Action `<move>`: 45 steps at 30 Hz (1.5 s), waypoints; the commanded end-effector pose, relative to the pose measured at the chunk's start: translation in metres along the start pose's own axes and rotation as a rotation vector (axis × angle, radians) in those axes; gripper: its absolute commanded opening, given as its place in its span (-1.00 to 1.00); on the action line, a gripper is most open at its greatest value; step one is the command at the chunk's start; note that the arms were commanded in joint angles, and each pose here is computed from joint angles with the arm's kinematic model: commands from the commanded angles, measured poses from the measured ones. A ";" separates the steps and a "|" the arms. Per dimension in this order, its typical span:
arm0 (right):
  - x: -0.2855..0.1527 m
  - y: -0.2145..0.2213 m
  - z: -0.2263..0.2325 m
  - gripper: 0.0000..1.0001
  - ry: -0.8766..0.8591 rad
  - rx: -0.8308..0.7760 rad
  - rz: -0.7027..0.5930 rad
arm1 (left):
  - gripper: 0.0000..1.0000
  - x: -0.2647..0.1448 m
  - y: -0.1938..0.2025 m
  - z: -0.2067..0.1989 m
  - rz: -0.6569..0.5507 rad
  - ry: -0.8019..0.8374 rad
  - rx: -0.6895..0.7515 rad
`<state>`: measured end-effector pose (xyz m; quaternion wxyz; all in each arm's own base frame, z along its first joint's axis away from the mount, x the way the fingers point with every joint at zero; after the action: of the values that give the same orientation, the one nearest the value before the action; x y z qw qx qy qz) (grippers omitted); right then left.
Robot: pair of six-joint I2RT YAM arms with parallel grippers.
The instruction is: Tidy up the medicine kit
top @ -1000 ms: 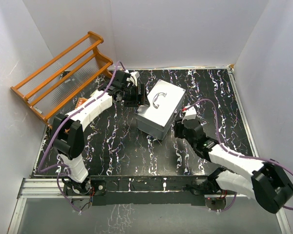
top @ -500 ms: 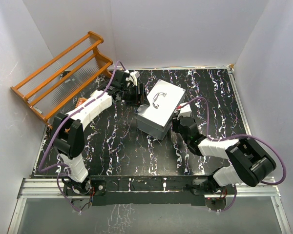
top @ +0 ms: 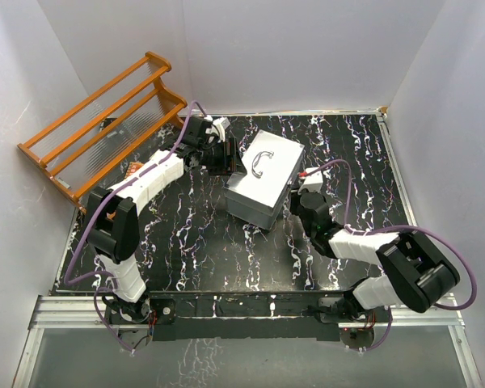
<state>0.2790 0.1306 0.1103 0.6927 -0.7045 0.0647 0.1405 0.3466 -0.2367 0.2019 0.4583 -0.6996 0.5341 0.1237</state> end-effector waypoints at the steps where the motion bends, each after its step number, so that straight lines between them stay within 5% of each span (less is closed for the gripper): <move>1: 0.001 -0.040 -0.013 -0.52 0.107 0.086 -0.149 | 0.15 0.007 0.031 0.038 0.127 -0.165 -0.040; 45: -0.006 -0.097 0.012 -0.41 -0.232 0.219 -0.220 | 0.14 0.010 0.032 0.037 0.145 -0.141 -0.052</move>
<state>0.2888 0.1333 0.1562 0.7509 -0.6398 -0.0104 0.1630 0.3494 -0.2327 0.2017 0.4528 -0.7035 0.5332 0.1259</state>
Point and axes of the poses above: each gripper's point midway between its finger pads, its own x axis out along the fingers, its own z axis along the line the jaws close on, y = z × x, the point moved 7 cm from there along -x, back along the fingers
